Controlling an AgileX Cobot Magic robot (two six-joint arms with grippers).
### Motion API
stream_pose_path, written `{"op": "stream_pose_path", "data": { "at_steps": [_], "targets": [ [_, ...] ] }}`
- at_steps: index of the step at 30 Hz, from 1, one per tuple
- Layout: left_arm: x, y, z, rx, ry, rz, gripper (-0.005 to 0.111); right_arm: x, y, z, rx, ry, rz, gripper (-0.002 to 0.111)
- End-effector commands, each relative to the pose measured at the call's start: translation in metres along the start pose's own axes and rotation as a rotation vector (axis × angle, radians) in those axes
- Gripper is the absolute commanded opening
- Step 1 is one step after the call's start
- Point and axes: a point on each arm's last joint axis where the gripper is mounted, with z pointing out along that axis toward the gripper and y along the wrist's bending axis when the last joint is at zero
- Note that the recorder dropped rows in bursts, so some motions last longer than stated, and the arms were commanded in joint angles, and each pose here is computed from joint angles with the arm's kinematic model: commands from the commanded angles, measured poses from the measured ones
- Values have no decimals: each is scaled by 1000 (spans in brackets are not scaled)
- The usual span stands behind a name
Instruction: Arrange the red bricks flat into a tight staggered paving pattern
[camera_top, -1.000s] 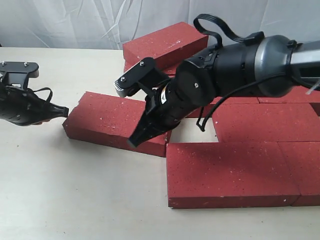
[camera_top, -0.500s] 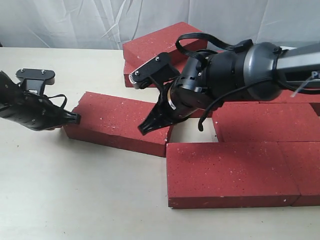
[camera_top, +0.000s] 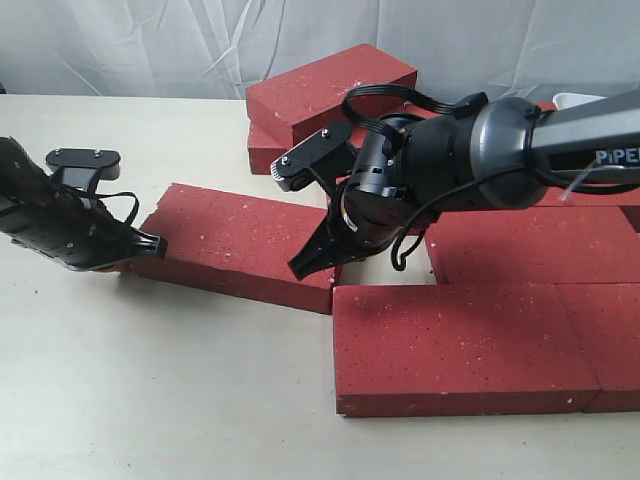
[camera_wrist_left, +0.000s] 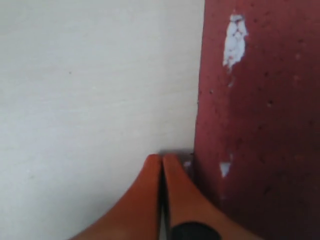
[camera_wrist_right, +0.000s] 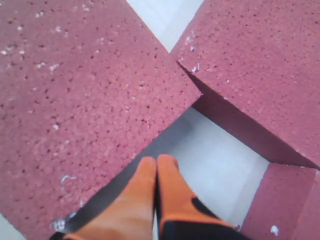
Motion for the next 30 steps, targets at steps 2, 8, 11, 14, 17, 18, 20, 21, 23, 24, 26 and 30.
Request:
{"op": "stream_pose_path", "data": {
  "at_steps": [2, 8, 11, 14, 17, 18, 20, 21, 23, 24, 26, 30],
  "targets": [
    [5, -4, 1, 27, 56, 17, 0, -1, -2, 1, 7, -2, -3, -1],
    [9, -7, 0, 56, 96, 42, 0, 3, 2, 12, 2, 20, -10, -1],
    [11, -8, 0, 69, 119, 64, 0, 2, 4, 15, -13, 7, -13, -1],
    [12, -8, -1, 77, 133, 74, 0, 1, 7, 18, -32, -16, -15, -1],
    [14, -9, -1, 91, 156, 92, 0, 0, 9, 20, -47, -34, -18, -1],
    [15, -10, -1, 95, 164, 92, 0, -1, 9, 21, -48, -40, -26, -1],
    [16, -10, -1, 103, 176, 94, 0, -1, 9, 23, -46, -44, -43, -1],
    [17, -11, -1, 105, 181, 94, 0, -1, 9, 23, -41, -47, -54, -1],
    [18, -12, -2, 116, 192, 97, 0, -1, 9, 23, -38, -53, -67, -1],
    [18, -12, -2, 125, 195, 100, 0, -2, 9, 23, -36, -60, -77, -1],
    [20, -14, -3, 147, 213, 114, 0, -3, 9, 23, -36, -71, -86, -1],
    [23, -17, -4, 183, 241, 128, 0, -4, 8, 23, -32, -80, -87, -1]
  ]
}}
